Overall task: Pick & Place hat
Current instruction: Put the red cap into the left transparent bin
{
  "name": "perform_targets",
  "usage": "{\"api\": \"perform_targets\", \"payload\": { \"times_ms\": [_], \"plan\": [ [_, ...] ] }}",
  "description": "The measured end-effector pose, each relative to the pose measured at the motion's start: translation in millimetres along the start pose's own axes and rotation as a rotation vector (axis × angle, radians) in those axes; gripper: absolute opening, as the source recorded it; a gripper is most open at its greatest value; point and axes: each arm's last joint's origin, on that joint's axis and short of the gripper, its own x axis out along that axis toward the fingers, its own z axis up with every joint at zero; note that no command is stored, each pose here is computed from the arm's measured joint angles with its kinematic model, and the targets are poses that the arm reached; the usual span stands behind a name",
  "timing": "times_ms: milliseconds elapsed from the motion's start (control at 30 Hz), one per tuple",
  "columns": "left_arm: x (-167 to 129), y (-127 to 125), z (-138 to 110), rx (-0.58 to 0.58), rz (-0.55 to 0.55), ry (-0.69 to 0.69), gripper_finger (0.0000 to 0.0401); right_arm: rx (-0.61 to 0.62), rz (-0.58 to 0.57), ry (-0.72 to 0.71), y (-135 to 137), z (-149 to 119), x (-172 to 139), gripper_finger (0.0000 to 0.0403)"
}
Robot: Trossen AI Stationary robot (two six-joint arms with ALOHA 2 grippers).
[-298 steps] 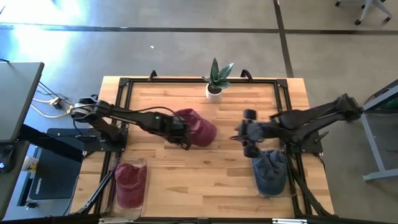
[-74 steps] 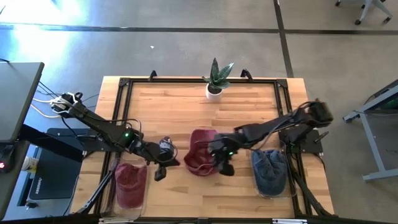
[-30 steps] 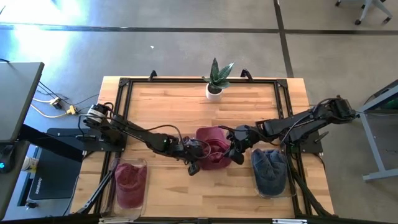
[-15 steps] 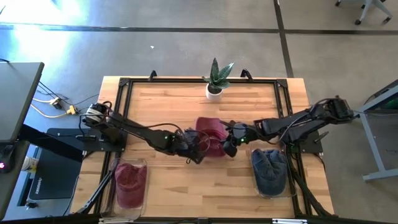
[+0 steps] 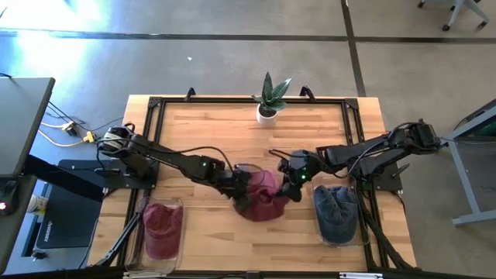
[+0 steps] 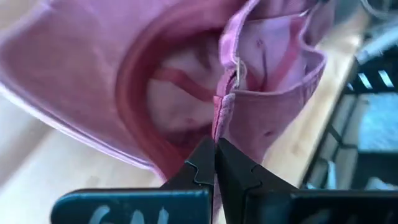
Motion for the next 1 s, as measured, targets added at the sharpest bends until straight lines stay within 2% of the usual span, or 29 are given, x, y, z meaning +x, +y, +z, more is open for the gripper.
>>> {"api": "perform_targets", "payload": {
  "times_ms": [67, 167, 300, 433, 567, 700, 800, 1000],
  "plan": [
    [-1.5, 6.5, 4.8, -0.014, 0.056, -0.031, 0.0000, 0.026, -0.099, -0.076, -8.9, 5.1, -0.1, 0.0022],
    [0.7, 21.9, 10.7, -0.029, 0.211, -0.089, 0.0000, 0.083, -0.252, -0.164, -26.3, 11.3, 1.9, 0.0022],
    [13.3, 39.7, 15.6, -0.036, 0.362, -0.121, 0.0000, 0.127, -0.328, -0.159, -46.9, 15.9, 12.0, 0.0023],
    [15.3, 40.5, 21.5, -0.029, 0.345, -0.128, 0.0000, 0.117, -0.415, -0.147, -61.5, 14.1, 21.8, 0.0024],
    [17.4, 40.4, 20.7, -0.031, 0.329, -0.110, 0.0000, 0.098, -0.410, -0.146, -59.4, 14.1, 20.3, 0.0034],
    [11.3, 35.7, 20.1, -0.037, 0.264, -0.079, 0.0000, 0.063, -0.351, -0.181, -46.0, 18.2, 5.9, 0.0067],
    [0.0, 25.2, 19.5, -0.024, 0.185, -0.092, 0.0000, 0.003, -0.285, -0.194, -33.0, 20.1, -8.3, 0.0104],
    [-9.9, 8.1, 12.2, 0.110, 0.062, -0.087, 0.0000, -0.183, -0.114, -0.166, -15.2, 22.4, -22.0, 0.0200]
  ]
}}
